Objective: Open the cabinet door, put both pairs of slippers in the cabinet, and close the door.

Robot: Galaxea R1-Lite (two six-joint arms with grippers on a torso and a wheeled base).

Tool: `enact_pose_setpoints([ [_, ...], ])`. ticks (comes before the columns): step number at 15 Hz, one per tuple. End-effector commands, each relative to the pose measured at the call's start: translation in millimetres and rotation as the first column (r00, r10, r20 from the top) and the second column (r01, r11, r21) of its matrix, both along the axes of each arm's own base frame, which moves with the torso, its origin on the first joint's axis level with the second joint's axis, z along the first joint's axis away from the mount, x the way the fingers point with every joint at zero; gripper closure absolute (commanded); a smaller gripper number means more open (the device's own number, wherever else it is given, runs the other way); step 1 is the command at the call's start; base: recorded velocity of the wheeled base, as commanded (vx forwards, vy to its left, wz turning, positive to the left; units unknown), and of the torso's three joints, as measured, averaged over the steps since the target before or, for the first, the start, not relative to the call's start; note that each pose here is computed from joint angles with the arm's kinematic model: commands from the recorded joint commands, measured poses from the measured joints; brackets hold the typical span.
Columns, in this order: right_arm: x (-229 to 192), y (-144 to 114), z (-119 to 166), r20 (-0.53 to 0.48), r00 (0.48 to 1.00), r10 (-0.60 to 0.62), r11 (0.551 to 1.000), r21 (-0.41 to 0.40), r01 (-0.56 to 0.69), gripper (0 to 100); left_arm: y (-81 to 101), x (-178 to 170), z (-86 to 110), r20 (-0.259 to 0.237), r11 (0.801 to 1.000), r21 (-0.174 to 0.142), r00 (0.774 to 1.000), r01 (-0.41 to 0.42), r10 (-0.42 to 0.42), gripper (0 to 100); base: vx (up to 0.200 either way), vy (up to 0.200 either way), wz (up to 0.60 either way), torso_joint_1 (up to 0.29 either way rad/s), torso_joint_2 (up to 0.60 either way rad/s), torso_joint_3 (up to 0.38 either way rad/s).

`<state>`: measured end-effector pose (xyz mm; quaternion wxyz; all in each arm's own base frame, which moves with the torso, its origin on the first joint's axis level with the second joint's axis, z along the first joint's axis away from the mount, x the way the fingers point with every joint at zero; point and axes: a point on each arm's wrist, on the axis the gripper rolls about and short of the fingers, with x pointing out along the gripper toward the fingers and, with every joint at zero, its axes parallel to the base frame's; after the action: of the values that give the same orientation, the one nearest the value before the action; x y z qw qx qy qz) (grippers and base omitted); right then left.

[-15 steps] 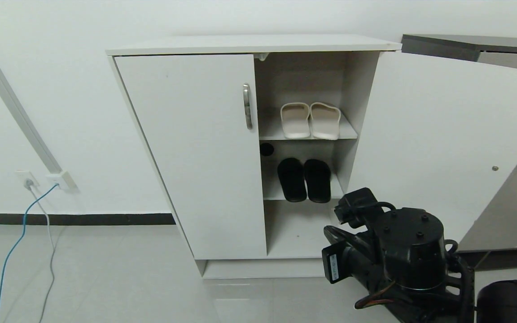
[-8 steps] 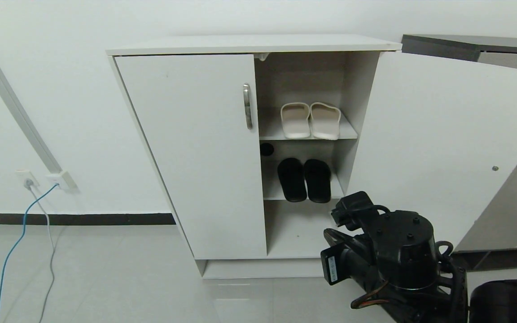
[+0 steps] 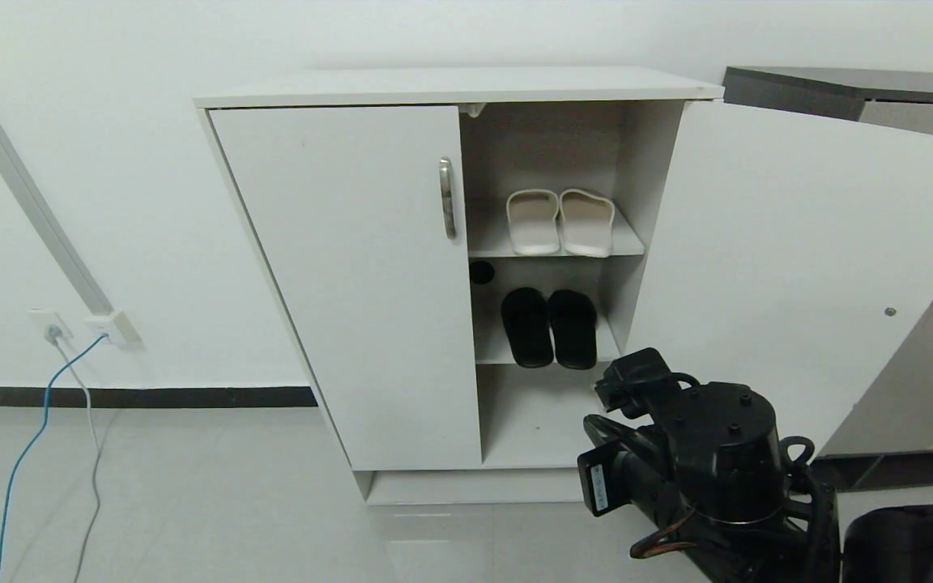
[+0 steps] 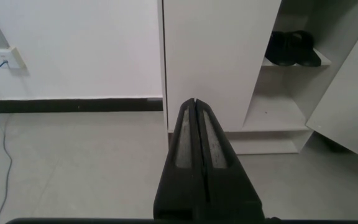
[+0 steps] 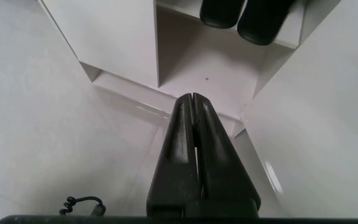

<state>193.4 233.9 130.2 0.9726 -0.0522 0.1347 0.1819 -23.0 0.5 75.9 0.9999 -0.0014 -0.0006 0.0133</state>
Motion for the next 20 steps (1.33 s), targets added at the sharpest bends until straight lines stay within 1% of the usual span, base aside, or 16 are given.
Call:
enact_pose_setpoints([
  [1, 0.3, 0.3, -1.3, -0.003, 1.0, 0.0, 1.0, -0.004, 0.0, 100, 0.0, 0.0, -0.3, -0.003, 1.0, 0.0, 1.0, -0.001, 0.001, 100, 0.0, 0.0, 0.0, -0.002, -0.06, -0.33],
  [6, 0.1, 0.1, -1.7, -0.002, 1.0, 0.002, 1.0, -0.012, -0.002, 100, 0.0, 0.0, -0.3, -0.003, 1.0, 0.0, 1.0, -0.001, 0.001, 100, 0.0, 0.0, 0.0, 0.028, -0.46, -0.373],
  [10, 0.5, -0.2, -1.7, -0.002, 1.0, 0.0, 1.0, -0.012, 0.0, 100, 0.0, 0.0, -0.3, -0.003, 1.0, 0.0, 1.0, -0.001, 0.001, 100, 0.0, 0.0, 0.0, 0.107, -0.46, -0.354],
  [20, 3.2, -1.2, -0.3, 0.009, 1.0, -0.006, 1.0, -0.005, 0.006, 100, 0.0, 0.0, -0.3, -0.003, 1.0, 0.0, 1.0, 0.001, -0.001, 100, 0.0, 0.0, 0.0, 0.164, -0.48, -0.322],
])
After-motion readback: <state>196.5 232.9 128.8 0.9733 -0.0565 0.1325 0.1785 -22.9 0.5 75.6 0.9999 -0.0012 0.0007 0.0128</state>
